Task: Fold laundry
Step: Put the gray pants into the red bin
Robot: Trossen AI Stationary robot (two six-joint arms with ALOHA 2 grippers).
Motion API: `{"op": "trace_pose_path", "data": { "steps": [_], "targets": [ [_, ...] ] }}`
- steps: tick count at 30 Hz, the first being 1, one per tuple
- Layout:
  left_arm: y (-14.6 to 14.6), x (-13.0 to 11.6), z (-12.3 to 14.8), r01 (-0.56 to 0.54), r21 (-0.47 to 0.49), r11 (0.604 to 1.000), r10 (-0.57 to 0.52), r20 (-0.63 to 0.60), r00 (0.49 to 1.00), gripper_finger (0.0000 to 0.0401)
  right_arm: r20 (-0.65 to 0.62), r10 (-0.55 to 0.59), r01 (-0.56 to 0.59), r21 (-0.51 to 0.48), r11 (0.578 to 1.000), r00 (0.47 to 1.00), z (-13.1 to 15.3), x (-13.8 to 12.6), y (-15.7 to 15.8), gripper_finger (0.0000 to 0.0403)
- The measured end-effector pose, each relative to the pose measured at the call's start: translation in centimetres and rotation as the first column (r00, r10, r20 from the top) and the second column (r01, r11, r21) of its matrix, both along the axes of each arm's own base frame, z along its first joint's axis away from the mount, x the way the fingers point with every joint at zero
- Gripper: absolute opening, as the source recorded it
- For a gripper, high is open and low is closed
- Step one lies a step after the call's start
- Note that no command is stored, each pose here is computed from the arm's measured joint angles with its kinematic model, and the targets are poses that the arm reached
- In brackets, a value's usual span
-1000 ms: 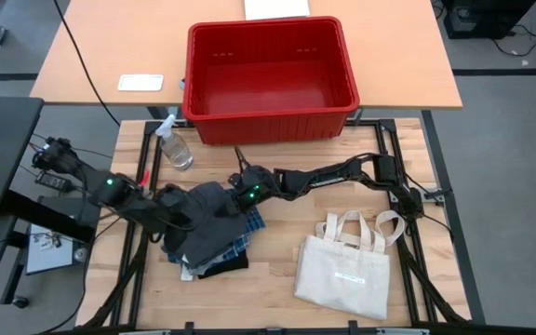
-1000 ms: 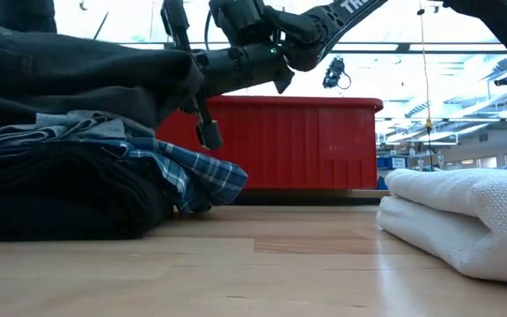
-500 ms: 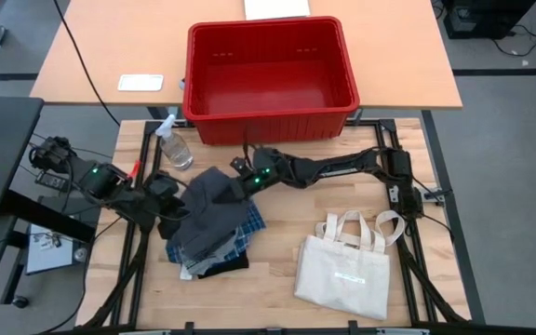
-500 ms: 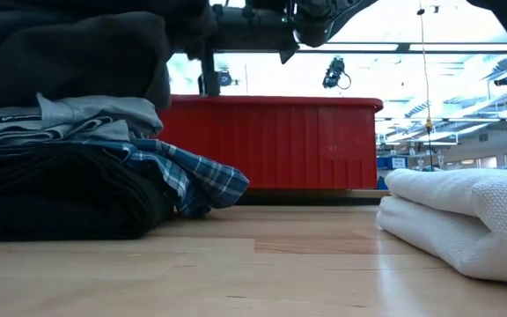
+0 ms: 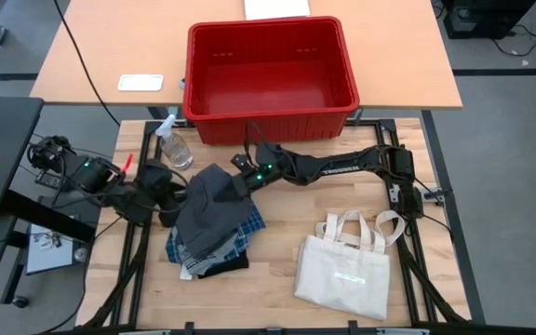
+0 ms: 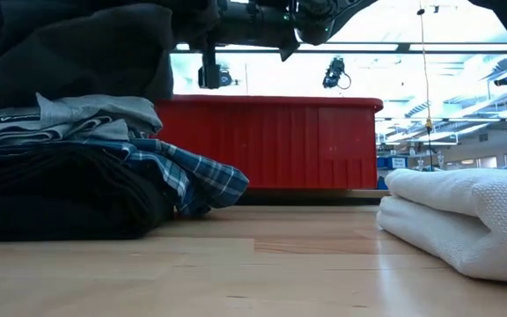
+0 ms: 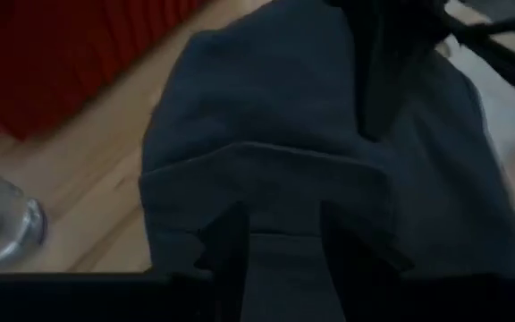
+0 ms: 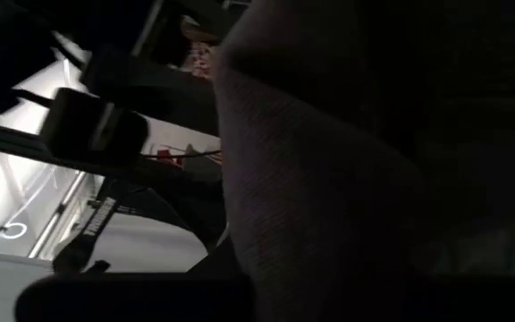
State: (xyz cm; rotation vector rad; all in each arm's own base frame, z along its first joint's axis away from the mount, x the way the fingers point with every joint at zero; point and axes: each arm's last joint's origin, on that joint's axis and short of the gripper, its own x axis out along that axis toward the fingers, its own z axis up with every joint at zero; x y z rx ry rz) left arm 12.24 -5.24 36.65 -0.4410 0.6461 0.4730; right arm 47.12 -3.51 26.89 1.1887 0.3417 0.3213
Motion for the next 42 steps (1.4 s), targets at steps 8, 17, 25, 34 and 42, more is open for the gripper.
{"op": "trace_pose_path", "data": {
  "steps": [8, 17, 25, 34, 42],
  "targets": [
    [0.9, -0.9, 0.7, -0.082, 0.044, 0.996, 0.077, 0.101, 0.992, 0.0144, 0.049, -0.018, 0.018, -0.008, 1.0, 0.999, 2.0, -0.9, -1.4, 0.0056],
    [2.2, -2.7, 2.0, -0.17, 0.016, 0.985, 0.16, 0.268, 0.95, 0.0144, 0.184, -0.131, 0.148, -0.083, 0.985, 0.974, 6.6, -3.8, -5.8, 0.0056],
    [2.4, -3.0, 2.1, -0.174, 0.013, 0.985, 0.164, 0.276, 0.947, 0.0144, 0.321, -0.222, 0.281, -0.151, 0.948, 0.921, 11.0, -6.2, -11.9, 0.0056],
    [2.4, -3.0, 2.1, -0.178, 0.0, 0.984, 0.171, 0.279, 0.945, 0.0144, 0.439, -0.333, 0.496, -0.335, 0.801, 0.834, 17.3, -10.4, -18.8, 0.0056],
    [2.4, -3.0, 2.1, -0.184, 0.001, 0.983, 0.176, 0.282, 0.943, 0.0144, 0.445, -0.479, 0.64, -0.353, 0.683, 0.757, 16.3, -13.0, -24.6, 0.0056]
  ]
}}
